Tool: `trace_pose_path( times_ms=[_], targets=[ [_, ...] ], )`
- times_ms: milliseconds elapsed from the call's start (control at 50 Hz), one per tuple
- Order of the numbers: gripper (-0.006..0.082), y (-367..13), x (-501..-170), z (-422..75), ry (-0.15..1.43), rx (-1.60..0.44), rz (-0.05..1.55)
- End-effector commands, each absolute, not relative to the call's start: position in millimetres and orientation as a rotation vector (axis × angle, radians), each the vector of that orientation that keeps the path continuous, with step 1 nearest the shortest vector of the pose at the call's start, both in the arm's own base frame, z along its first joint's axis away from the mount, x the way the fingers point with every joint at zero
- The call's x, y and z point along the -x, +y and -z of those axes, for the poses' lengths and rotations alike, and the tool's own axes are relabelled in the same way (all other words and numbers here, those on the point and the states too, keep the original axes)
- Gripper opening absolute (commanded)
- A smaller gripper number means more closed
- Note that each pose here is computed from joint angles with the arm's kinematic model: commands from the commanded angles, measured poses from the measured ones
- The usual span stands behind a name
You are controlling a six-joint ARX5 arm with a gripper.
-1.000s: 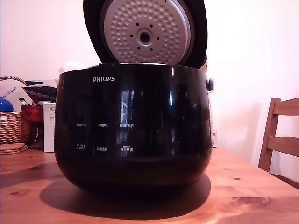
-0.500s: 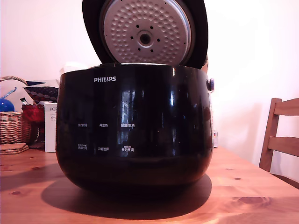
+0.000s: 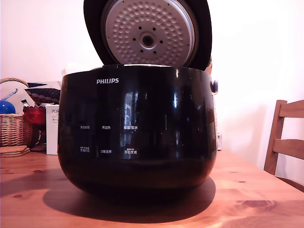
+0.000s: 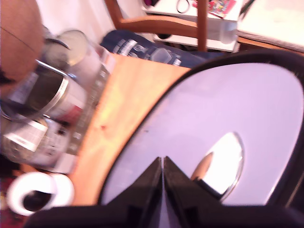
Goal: Close the rice cooker by pressing the lid down with medium force
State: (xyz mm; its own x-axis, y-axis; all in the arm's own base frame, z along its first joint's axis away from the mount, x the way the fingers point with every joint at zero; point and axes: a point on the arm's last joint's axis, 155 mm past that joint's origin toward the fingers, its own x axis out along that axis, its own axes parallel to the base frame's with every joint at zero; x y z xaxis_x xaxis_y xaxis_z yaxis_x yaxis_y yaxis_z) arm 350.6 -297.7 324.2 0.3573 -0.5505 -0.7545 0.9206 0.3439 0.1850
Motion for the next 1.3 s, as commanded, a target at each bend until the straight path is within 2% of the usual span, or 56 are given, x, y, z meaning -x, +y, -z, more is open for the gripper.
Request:
trace_pose_path(
  times_ms=[0, 260, 640, 940, 1280],
  targets=[
    [-0.0022, -302, -342, -311, 0.696, -0.670, 1.069],
    [-0.0022, -292, -326, -301, 0.766, -0.634, 1.053],
    [-0.0022, -255, -289, -273, 0.882, -0.656, 1.032],
    [-0.0022, -252, -290, -259, 0.916, -0.685, 1.036],
    [-0.0022, -238, -301, -255, 0.958, -0.638, 0.962]
  ],
)
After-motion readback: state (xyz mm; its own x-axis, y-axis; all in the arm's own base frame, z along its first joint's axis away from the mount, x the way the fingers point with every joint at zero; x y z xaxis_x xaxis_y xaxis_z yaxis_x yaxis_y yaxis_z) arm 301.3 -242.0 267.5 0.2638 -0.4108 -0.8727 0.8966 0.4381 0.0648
